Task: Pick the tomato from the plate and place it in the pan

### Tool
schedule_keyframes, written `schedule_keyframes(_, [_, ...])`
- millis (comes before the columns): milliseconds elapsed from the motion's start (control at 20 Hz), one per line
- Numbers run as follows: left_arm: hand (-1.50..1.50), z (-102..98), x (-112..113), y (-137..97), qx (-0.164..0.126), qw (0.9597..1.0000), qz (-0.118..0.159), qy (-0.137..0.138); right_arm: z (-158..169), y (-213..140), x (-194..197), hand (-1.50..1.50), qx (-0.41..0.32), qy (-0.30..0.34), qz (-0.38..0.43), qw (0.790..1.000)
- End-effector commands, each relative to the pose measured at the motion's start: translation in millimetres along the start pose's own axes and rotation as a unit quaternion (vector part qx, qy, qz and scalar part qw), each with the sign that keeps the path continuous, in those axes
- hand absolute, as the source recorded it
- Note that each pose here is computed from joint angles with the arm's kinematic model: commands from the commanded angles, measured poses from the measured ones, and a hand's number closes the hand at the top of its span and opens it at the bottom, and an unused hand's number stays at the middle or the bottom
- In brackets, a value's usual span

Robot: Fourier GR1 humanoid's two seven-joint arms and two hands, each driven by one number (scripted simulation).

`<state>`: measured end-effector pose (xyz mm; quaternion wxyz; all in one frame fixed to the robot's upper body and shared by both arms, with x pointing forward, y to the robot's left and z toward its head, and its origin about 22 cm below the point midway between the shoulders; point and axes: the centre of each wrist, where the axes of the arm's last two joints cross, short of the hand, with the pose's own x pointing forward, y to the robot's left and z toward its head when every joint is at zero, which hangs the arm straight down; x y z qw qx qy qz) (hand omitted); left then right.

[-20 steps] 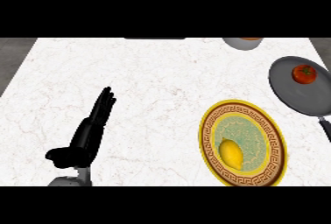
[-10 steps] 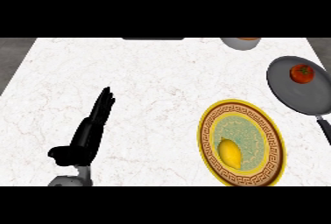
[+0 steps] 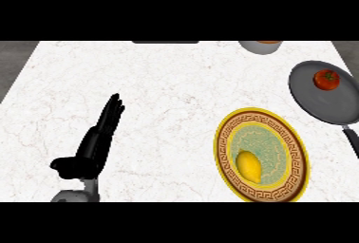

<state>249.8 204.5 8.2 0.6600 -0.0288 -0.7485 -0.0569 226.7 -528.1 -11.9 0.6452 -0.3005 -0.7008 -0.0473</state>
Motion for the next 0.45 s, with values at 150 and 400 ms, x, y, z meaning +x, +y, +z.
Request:
schedule_keyframes(150, [0.0,10.4,-13.6,19.5,0.003,1.0,0.004,-0.001,-16.2,-1.6,22.8,-1.5,0.006,0.004,0.03,1.0])
schedule_keyframes(400, [0.0,5.6,11.1,12.0,0.003,1.0,0.0,-0.006,1.7,-0.4,6.7,-1.5,-0.014,-0.018,0.063,0.998])
